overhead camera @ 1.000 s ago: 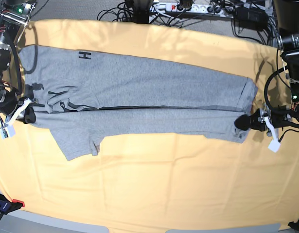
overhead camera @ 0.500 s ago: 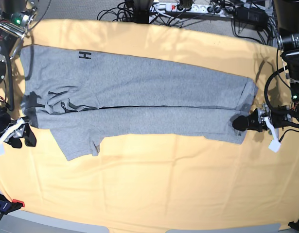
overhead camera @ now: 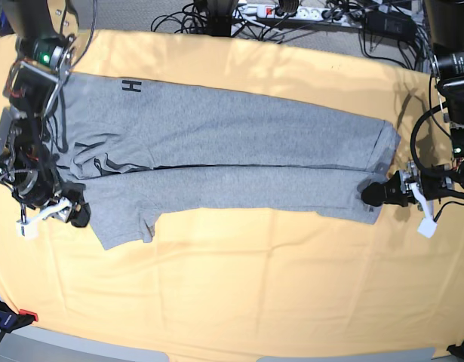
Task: Layout the t-shirt on the table in an organized manner, then fold the t-shirt properly
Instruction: 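Release the hem with the right gripper and move it to the sleeve end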
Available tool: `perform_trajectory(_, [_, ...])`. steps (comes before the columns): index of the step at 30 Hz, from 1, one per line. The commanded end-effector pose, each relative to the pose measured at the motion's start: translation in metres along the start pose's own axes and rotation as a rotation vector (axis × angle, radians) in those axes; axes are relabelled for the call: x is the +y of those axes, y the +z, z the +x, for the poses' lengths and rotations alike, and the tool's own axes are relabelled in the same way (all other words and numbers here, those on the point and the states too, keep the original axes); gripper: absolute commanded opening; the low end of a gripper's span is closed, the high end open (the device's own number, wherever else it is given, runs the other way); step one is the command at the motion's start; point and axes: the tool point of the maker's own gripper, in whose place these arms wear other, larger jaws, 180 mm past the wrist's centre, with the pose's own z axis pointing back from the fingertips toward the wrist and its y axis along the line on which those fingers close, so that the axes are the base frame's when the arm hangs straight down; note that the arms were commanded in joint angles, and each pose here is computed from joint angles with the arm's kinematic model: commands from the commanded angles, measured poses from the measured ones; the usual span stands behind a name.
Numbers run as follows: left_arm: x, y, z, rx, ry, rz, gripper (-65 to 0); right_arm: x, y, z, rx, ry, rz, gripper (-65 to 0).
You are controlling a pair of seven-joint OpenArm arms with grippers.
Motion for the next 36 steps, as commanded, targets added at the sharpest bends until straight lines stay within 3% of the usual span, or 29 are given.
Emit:
perform_trajectory(1, [-0.007,0.01,0.023,-0.055,-0.04,-0.008,-24.5,0.002,0.0,0.021,-0.045,-0.002,0.018,-21.5])
perform_trajectory(6, [-0.007,0.01,0.025,-0.067,-0.04,-0.008,-24.5,0.024,-0.017,0.008,0.004,-0.018,0.102,-21.5])
perform_trajectory(14, [-0.007,0.01,0.027,-0.074,-0.04,-0.009,-24.5,0.039,-0.027,-0.014,0.104,0.021,0.128,-23.7])
perform_trajectory(19, [-0.007,0.01,0.027,-0.075,-0.04,-0.008,-24.5,0.057,-0.036,-0.035,0.217,0.113,0.158,-38.8])
perform_trajectory(23, [-0.007,0.011,0.028,-0.083,-0.04,-0.008,-24.5,0.069,-0.035,-0.017,0.178,0.186,0.167,-64.0])
perform_trajectory(26, [-0.008,0.011,0.032,-0.104,-0.04,-0.009,-24.5,0.078,-0.027,0.008,0.127,0.26,0.164,-65.0])
perform_trajectory(30, [-0.008,0.011,0.035,-0.119,-0.04,-0.009,-24.5,0.093,-0.01,0.025,0.147,0.391,0.147,-65.0])
perform_trajectory(36, [-0.008,0.011,0.035,-0.119,-0.04,-0.009,-24.5,0.115,0.022,0.013,0.137,0.521,0.158,-65.0])
